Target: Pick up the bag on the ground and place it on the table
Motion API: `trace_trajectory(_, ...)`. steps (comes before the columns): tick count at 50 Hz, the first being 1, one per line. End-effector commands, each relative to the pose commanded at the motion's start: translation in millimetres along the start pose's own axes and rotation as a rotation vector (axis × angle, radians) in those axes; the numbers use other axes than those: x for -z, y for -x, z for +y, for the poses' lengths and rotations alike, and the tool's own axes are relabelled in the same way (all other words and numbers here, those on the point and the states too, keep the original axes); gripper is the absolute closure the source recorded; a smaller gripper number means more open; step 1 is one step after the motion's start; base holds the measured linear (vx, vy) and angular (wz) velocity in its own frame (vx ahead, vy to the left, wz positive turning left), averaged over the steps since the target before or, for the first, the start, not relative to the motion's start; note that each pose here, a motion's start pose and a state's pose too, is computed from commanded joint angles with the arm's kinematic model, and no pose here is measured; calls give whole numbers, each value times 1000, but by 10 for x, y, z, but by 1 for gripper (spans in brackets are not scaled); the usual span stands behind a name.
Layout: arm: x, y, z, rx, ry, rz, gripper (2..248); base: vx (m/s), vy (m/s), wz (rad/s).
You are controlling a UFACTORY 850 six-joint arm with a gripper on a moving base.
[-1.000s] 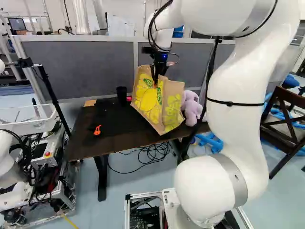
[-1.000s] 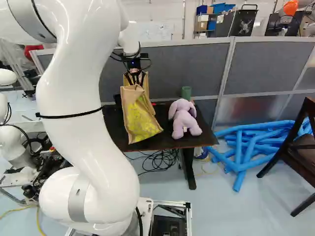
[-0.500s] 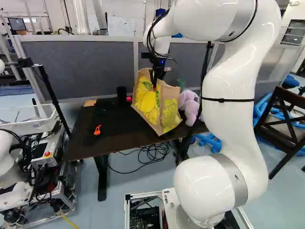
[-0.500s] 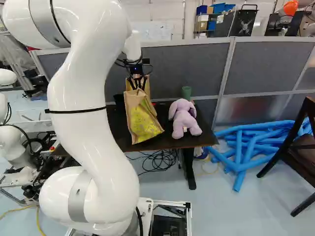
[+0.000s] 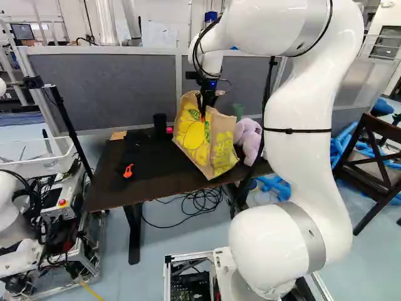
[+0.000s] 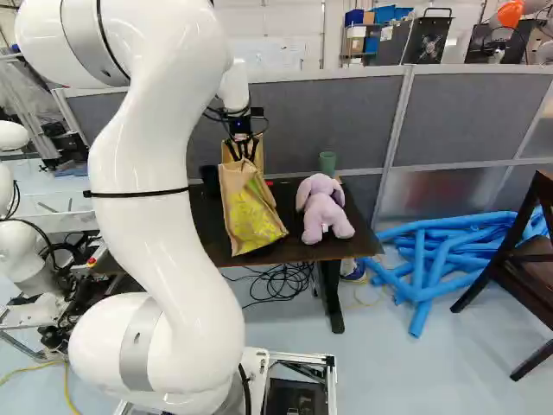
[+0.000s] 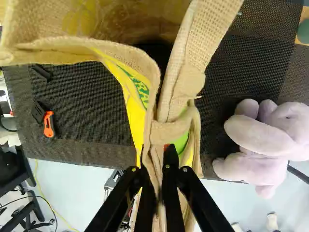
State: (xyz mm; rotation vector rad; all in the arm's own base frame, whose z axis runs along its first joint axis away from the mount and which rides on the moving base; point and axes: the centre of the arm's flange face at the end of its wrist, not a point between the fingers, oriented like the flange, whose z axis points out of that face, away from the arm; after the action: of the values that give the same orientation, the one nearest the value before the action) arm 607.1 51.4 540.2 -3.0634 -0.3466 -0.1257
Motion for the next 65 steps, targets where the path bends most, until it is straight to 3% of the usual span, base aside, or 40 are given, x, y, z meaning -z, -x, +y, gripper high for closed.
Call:
trace_trajectory(2,0,0,0,0,0,0,228,0,0,0)
trace_trajectory(3,0,0,0,0,0,0,208,0,0,0)
trace_trajectory(7,0,0,0,0,0,0,208,0,0,0)
trace_trajectory(8,0,0,0,0,0,0,174,0,0,0)
trace_trajectory(13,0,0,0,0,0,0,174,0,0,0)
trace_trajectory(14,0,0,0,0,0,0,139,0,0,0)
trace_trajectory(18,0,0,0,0,0,0,139,0,0,0)
trace_trajectory(19,0,0,0,0,0,0,104,0,0,0)
trace_trajectory(23,0,0,0,0,0,0,104,0,0,0)
trace_trajectory(24,0,0,0,0,0,0,68,0,0,0)
trace_trajectory(29,0,0,0,0,0,0,68,0,0,0)
trace_trajectory(30,0,0,0,0,0,0,31,0,0,0)
trace_trajectory(34,0,0,0,0,0,0,31,0,0,0)
trace_trajectory(35,0,0,0,0,0,0,4,0,0,0)
trace_trajectory(52,9,2,-1,0,0,1,3,0,0,0)
trace_trajectory(65,175,47,-18,2,4,26,3,0,0,0)
